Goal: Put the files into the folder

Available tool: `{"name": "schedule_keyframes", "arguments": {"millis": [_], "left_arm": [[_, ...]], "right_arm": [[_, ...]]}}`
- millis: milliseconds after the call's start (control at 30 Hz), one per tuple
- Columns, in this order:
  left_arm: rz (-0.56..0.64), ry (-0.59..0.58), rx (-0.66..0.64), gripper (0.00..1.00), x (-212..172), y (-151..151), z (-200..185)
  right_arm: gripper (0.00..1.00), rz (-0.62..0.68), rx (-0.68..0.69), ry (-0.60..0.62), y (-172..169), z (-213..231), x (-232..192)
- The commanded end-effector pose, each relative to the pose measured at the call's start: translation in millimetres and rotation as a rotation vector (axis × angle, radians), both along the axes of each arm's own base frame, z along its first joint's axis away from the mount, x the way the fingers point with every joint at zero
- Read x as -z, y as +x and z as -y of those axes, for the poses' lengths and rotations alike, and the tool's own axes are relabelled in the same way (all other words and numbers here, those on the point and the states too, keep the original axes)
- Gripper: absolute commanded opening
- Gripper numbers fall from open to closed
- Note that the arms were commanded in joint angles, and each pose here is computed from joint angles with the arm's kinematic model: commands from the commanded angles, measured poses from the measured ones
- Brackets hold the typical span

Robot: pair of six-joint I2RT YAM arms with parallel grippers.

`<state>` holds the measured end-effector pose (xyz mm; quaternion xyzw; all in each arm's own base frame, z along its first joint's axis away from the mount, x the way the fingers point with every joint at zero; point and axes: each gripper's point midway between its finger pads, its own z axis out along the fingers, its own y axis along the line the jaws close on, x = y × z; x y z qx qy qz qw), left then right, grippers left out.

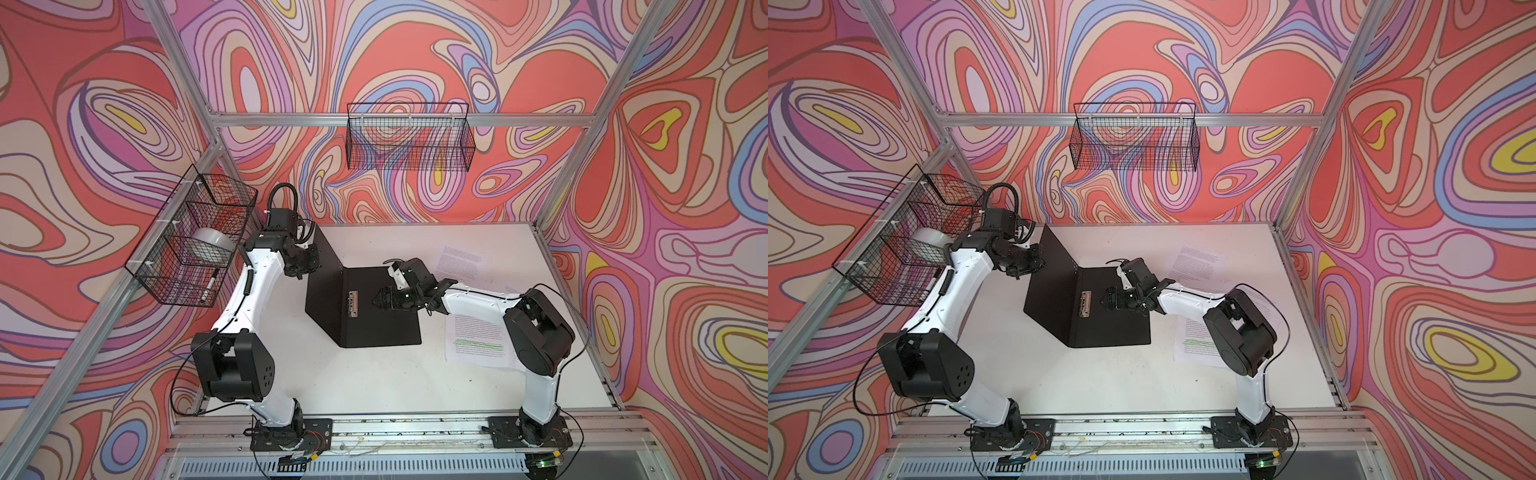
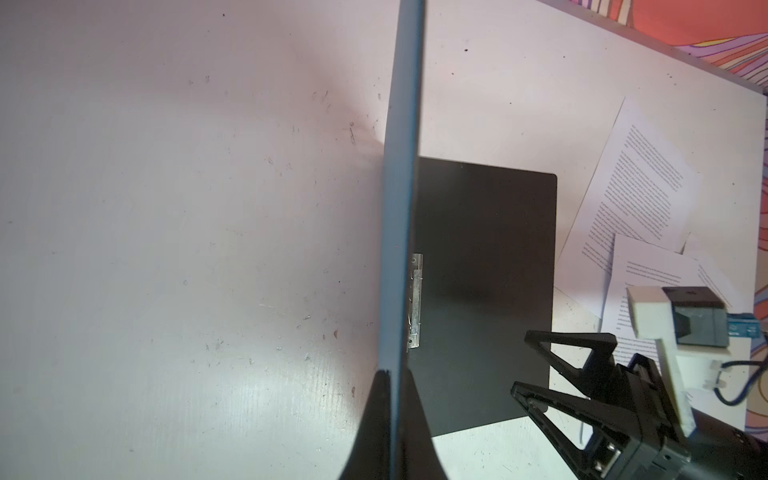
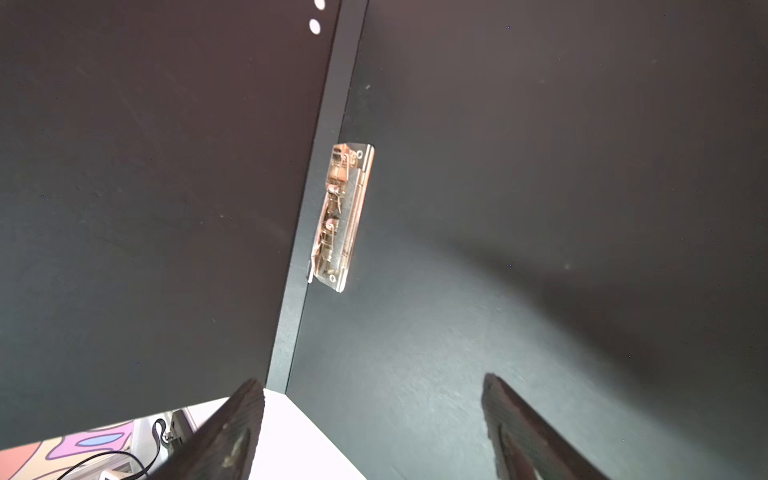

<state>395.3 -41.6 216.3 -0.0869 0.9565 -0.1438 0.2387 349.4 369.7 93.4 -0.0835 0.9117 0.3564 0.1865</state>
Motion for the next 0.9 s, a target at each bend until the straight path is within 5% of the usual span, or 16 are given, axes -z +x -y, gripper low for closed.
{"name": "schedule_keyframes", "arguments": {"millis": [0,567,733,867], "left_arm": [[0.054,-0.053,-0.001,0.0,-13,1,6],[0.024,0.0,-0.016,0.0,-6,-6,-8],[0.034,0.05,-0.014,0.3,-9,-7,-16],[0.031,0.113,-0.032,0.41,-12,-8,-27]], "right_arm": [[0.86,0.048,0.019,-0.004,4,12,-18],[0.84,0.029,0.026,-0.026,8,19,-6],[0.83,0.018,0.018,-0.028,6,19,-2],[0.83,0.008,0.009,-0.023,6,16,1]]}}
